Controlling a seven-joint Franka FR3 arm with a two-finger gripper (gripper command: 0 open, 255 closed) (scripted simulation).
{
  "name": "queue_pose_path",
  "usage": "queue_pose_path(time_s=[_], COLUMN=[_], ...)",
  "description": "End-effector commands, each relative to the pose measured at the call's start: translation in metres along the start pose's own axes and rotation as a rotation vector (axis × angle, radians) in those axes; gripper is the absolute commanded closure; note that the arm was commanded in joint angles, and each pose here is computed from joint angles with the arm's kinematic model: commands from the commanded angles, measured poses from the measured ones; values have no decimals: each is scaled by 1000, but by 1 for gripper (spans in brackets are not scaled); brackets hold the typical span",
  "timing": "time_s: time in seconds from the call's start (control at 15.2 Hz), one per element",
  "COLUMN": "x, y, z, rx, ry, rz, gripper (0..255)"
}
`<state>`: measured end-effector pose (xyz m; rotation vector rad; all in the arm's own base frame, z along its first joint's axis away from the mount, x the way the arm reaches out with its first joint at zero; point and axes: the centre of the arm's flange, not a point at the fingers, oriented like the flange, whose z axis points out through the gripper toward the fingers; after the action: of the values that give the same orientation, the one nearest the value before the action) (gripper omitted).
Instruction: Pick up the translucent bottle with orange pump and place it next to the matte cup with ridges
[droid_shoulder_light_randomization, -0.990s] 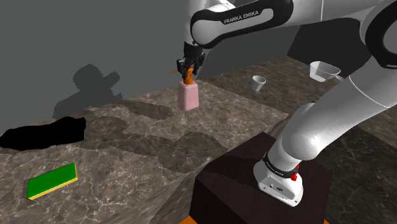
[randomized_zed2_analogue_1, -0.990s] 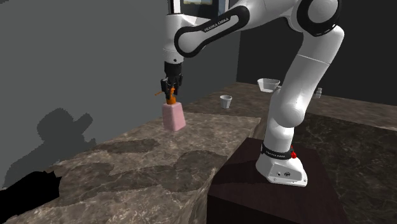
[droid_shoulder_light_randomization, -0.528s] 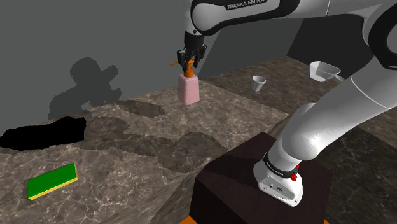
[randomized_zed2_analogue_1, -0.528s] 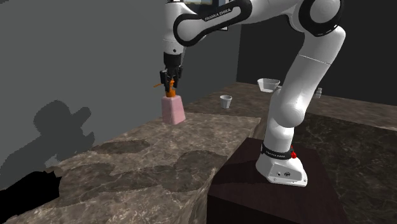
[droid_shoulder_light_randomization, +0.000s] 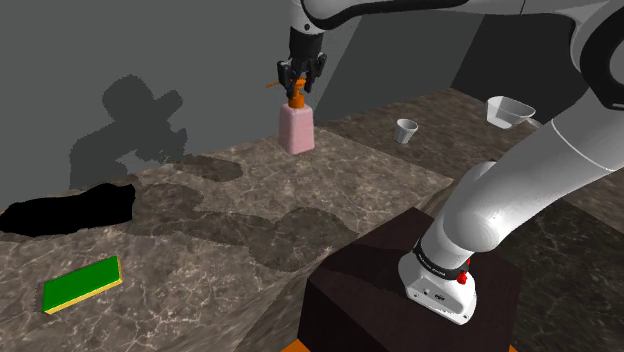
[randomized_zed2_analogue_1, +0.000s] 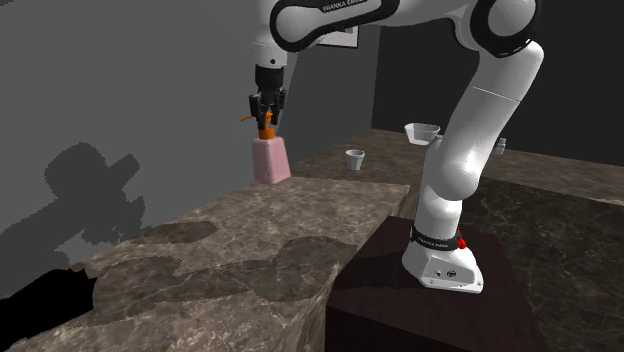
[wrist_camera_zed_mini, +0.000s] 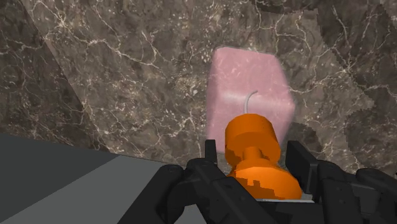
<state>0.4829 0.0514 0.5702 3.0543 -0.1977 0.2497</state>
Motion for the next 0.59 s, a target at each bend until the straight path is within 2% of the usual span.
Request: queue_pose_path(time_s=[0.0,0.53], x=[1,8], y=[2,4], z=[-11,-52], rx=[0,0], ry=[0,0], rz=[0,0], gripper=[255,255])
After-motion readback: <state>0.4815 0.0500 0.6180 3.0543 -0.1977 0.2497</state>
